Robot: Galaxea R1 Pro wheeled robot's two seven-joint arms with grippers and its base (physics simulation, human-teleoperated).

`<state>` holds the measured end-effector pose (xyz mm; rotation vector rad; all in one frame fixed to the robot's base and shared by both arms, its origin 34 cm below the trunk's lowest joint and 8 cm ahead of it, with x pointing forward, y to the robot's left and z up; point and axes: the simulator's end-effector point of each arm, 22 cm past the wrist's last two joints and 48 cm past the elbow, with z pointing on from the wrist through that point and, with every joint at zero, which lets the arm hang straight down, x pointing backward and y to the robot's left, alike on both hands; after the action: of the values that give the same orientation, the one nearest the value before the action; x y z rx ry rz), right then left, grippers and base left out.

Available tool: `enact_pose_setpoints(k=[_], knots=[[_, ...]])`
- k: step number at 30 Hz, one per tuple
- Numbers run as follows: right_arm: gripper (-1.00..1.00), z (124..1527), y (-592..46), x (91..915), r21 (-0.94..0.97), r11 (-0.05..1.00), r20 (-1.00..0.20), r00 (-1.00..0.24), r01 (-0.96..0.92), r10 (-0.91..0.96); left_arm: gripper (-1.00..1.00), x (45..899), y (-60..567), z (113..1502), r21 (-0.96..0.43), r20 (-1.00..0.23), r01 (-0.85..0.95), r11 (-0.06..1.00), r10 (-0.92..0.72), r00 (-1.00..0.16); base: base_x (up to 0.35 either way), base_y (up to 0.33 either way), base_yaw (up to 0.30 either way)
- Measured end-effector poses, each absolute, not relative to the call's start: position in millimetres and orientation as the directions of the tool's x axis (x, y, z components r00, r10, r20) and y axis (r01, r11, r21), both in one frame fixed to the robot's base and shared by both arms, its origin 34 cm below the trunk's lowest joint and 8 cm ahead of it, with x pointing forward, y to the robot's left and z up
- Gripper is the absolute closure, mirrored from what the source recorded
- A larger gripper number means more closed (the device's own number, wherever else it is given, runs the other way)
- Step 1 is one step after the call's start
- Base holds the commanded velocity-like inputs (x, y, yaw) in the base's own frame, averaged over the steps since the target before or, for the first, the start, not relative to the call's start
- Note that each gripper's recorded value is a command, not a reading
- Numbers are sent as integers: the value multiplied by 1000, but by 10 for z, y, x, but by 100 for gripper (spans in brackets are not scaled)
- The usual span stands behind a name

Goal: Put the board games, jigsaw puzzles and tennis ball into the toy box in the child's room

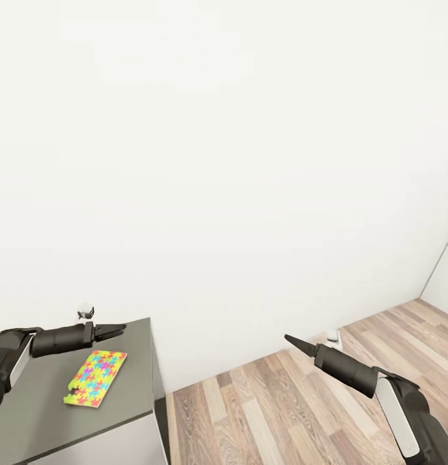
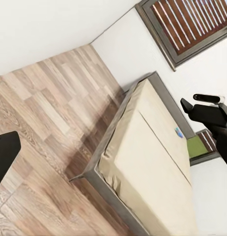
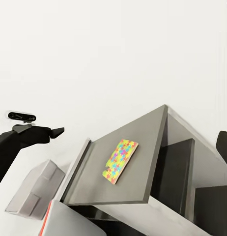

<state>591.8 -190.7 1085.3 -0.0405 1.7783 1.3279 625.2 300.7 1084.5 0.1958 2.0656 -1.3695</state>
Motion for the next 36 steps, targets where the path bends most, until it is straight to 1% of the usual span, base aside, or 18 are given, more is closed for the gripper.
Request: enact_pose_setpoints(k=[36], knots=[[-100,11065,-1914,5878,732,425,-681,-573,-532,455,-100,6208,3011,11054,-751,-617,484,449,-215,-757,0,0,-220]])
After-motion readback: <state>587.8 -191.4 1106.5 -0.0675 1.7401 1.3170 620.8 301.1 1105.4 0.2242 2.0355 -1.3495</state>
